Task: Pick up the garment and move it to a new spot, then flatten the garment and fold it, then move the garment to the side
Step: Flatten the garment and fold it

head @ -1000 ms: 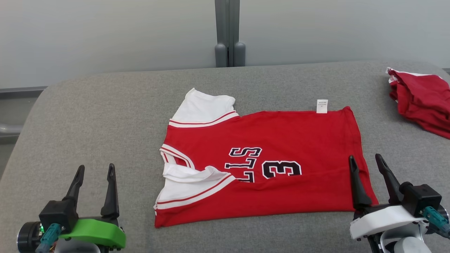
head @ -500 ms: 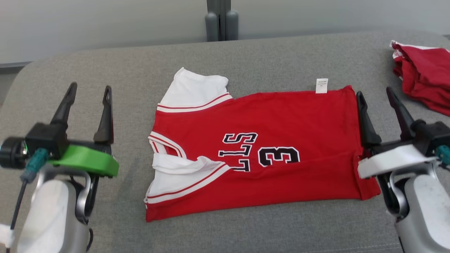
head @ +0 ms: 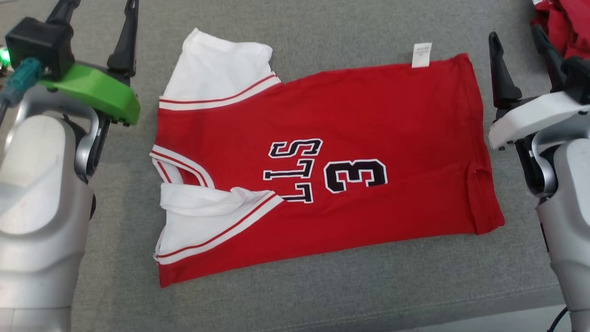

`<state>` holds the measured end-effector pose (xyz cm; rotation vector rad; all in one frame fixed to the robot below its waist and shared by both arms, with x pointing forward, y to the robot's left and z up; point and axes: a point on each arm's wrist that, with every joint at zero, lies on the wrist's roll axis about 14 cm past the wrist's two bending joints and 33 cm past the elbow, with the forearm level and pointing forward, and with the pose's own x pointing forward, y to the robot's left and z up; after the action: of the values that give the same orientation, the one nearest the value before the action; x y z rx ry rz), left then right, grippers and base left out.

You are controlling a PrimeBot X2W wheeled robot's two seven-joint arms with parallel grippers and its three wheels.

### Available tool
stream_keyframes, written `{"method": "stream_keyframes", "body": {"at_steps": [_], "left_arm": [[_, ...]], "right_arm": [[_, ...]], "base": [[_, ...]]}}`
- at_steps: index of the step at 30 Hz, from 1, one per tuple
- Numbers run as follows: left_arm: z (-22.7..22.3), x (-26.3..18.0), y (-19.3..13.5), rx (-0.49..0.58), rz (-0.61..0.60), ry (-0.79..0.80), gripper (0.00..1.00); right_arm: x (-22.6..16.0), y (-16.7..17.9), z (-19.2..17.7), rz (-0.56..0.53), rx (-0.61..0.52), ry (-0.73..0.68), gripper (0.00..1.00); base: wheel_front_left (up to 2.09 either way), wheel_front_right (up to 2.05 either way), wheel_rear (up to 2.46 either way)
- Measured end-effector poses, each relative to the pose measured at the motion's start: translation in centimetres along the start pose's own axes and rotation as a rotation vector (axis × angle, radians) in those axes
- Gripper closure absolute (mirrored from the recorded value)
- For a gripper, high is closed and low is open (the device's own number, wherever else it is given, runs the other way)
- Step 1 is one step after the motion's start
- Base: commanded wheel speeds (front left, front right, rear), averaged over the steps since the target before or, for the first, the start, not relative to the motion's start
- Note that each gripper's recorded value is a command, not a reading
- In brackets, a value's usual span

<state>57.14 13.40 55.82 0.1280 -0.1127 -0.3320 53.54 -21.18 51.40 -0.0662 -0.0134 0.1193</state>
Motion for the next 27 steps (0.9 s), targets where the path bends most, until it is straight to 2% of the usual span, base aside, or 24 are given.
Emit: {"method": "stream_keyframes", "body": {"at_steps": [7, 9, 17, 27], "left_arm": [[-7.1, 3.6, -2.2, -0.061, -0.086, 0.188, 0.0], [-9.3, 4.0, -2.3, -0.035, -0.107, 0.248, 0.0], [-16.2, 4.9, -3.9, -0.05, -0.175, 0.438, 0.0], [-19.9, 5.0, -4.1, -0.099, -0.173, 0.537, 0.0]], "right_arm": [[2.0, -1.4, -5.2, -0.013, -0.022, 0.158, 0.0], [2.3, -1.5, -6.5, -0.013, -0.023, 0.195, 0.0], [3.2, -1.2, -10.8, 0.011, -0.027, 0.313, 0.0], [3.4, 0.0, -12.9, 0.053, -0.024, 0.364, 0.0]], "base": [[0.0, 0.0, 0.0], [0.0, 0.0, 0.0], [0.0, 0.0, 0.0], [0.0, 0.0, 0.0]]}}
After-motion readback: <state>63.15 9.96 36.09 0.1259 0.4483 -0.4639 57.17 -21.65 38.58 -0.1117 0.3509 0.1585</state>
